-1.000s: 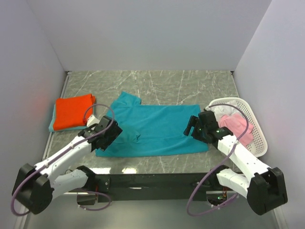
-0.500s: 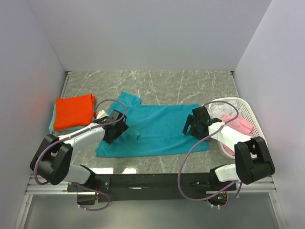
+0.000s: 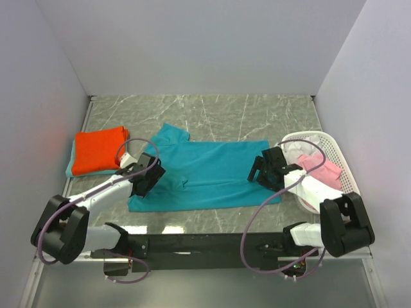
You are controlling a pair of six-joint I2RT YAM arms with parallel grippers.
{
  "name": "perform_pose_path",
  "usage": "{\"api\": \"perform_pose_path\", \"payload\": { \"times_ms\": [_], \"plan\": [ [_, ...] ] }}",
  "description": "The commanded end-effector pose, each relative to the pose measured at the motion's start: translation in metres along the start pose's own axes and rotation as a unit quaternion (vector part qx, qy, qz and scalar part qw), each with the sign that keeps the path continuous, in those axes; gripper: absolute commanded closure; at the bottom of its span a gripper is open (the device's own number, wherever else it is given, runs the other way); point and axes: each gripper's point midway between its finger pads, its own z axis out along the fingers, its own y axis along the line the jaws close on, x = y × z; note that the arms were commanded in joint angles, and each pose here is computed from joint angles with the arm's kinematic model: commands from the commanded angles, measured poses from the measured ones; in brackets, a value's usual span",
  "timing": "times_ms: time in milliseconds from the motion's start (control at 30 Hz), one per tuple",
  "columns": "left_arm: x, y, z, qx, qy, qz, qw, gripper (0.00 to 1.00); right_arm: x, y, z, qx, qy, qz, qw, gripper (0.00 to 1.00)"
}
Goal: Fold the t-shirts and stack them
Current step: Fold the tshirt
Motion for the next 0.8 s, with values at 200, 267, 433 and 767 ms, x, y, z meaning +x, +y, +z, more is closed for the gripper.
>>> {"api": "perform_pose_path", "payload": {
  "times_ms": [200,267,433,767],
  "plan": [
    [0.021,0.068,-0.02,-0.062,0.042,-0.01,0.997,0.01,0.062,-0.016,-0.022,-0.003,0.058,-0.007,0.998,0.09],
    [0.021,0.071,-0.023,-0.063,0.043,-0.013,0.997,0.0,0.064,-0.013,-0.025,-0.012,0.057,-0.007,0.998,0.09],
    [0.01,0.075,-0.034,-0.069,0.024,-0.024,0.997,0.01,0.057,-0.011,-0.034,-0.013,0.042,-0.007,0.999,0.09],
    [-0.043,0.005,-0.068,0.014,-0.041,-0.018,0.999,0.01,-0.018,0.028,-0.094,-0.07,-0.073,-0.021,0.995,0.07]
  ]
}}
